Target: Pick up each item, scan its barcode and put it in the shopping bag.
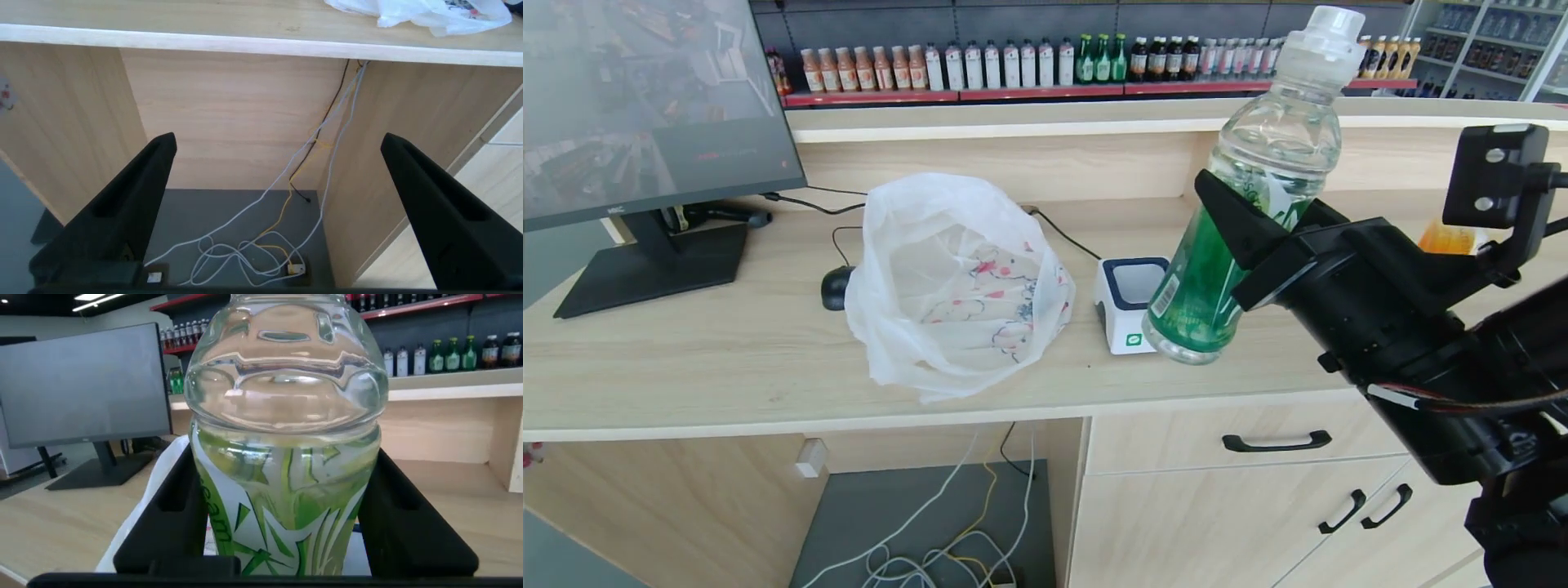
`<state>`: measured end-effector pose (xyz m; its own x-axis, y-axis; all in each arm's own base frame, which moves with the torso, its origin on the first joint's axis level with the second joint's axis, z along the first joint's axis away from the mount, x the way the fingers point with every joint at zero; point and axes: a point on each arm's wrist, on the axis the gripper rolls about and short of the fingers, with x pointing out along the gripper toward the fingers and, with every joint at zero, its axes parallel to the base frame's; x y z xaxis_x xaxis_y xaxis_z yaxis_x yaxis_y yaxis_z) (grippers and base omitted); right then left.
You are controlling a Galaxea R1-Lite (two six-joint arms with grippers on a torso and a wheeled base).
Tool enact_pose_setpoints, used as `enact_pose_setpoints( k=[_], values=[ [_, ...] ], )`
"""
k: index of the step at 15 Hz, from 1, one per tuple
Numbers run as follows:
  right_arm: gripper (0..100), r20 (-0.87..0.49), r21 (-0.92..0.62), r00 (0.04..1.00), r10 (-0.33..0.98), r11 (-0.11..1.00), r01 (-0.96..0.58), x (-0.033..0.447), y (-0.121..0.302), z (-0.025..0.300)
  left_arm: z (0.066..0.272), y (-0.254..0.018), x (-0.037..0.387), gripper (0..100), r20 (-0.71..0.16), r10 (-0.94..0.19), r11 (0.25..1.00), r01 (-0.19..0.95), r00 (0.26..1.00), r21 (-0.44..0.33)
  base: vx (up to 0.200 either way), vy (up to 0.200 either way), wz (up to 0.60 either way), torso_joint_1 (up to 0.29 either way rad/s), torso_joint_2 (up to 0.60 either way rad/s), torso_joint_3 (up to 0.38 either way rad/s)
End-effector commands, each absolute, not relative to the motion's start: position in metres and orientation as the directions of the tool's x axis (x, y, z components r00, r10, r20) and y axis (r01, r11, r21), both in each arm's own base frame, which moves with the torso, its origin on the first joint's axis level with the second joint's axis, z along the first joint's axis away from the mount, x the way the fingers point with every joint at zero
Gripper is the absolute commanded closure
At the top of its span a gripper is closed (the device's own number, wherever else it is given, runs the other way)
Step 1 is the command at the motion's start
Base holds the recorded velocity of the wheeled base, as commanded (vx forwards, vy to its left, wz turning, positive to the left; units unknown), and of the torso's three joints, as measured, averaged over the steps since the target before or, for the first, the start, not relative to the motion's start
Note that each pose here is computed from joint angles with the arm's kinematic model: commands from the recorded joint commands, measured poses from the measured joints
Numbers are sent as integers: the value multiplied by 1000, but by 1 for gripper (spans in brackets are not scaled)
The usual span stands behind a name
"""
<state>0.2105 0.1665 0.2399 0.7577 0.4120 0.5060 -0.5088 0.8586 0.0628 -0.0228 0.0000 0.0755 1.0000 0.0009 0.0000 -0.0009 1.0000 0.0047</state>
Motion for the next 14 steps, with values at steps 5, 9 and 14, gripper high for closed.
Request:
enact_pose_setpoints(
  k=[5,9,14],
  values=[
    [100,501,62,760,413,859,-508,212,168,238,76,0,-23,0,2,3,1000,-3,1000,6,0,0,0,0,0,0],
    [100,501,56,761,412,862,-504,219,172,237,76,0,-23,0,2,3,1000,-3,1000,6,0,0,0,0,0,0],
    [100,514,-253,640,571,814,-523,219,177,239,76,0,-23,0,2,2,1000,-2,1000,6,0,0,0,0,0,0]
  ],
)
